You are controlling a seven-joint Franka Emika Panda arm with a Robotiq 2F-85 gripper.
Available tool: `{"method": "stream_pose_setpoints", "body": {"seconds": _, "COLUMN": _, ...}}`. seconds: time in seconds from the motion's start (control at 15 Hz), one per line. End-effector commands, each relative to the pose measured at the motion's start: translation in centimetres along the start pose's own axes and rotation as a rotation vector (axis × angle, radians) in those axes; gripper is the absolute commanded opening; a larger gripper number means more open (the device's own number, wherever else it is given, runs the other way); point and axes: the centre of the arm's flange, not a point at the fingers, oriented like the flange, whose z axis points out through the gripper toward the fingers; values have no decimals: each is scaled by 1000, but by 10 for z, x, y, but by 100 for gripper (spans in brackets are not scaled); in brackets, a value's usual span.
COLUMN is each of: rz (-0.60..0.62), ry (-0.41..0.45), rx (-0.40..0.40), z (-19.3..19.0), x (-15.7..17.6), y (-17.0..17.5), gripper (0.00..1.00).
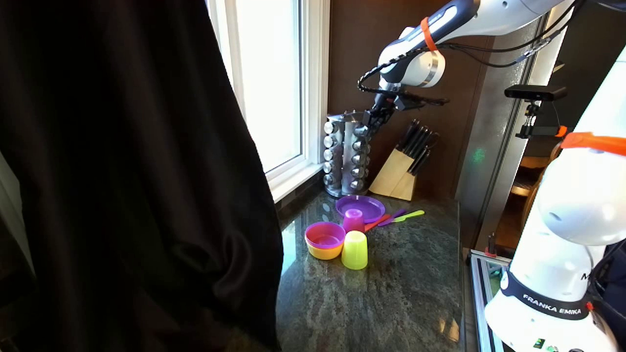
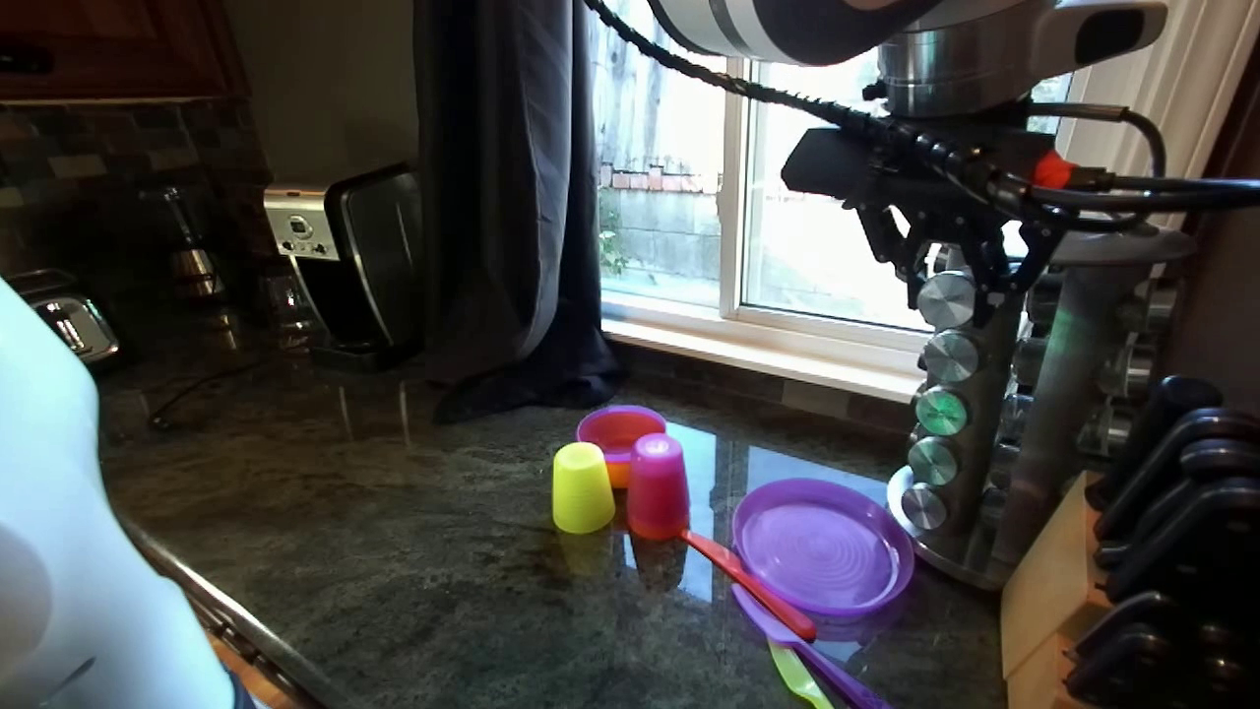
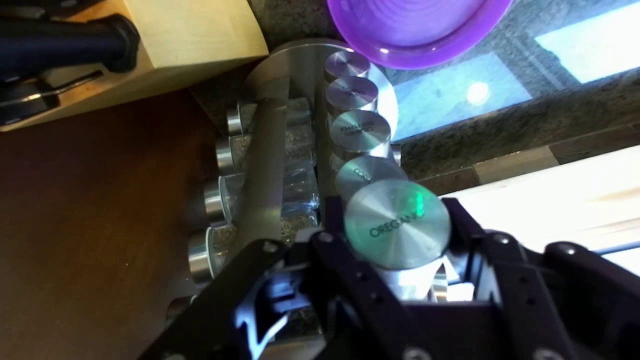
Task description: Remove one bottle from the rack
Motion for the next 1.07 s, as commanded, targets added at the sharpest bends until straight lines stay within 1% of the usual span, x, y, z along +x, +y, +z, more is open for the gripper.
{"method": "stream_pose_setpoints", "body": {"seconds": 0.0, "rz": 11, "ry": -1, "rx": 21, "z": -26, "x": -3, "y": -5, "gripper": 25}}
{"method": "stream_pose_setpoints", "body": {"seconds": 0.33, "rz": 1, "ry": -20, "rx": 25, "z": -30, "x": -5, "y": -3, "gripper": 25}}
{"method": "stream_pose_setpoints", "body": {"seconds": 0.4, "rz": -21, "ry": 45, "rx": 15, "z": -29, "x": -3, "y": 0, "gripper": 25}}
{"method": "stream_pose_setpoints", "body": {"seconds": 0.53, "rz": -32, "ry": 52, "rx": 0, "z": -29, "x": -2, "y": 5, "gripper": 25}}
{"method": "stream_pose_setpoints", "body": {"seconds": 0.6, "rz": -55, "ry": 67, "rx": -24, "z": -27, "x": -2, "y": 9, "gripper": 25}}
{"method": "stream_pose_setpoints", "body": {"seconds": 0.73, "rz": -87, "ry": 79, "rx": -46, "z": -25, "x": -1, "y": 14, "gripper": 25}}
{"method": "stream_pose_setpoints", "body": {"seconds": 0.87, "rz": -148, "ry": 102, "rx": -64, "z": -21, "x": -2, "y": 16, "gripper": 25}}
{"method": "stream_pose_setpoints", "body": {"seconds": 1.0, "rz": -184, "ry": 88, "rx": -74, "z": -19, "x": -5, "y": 18, "gripper": 25}}
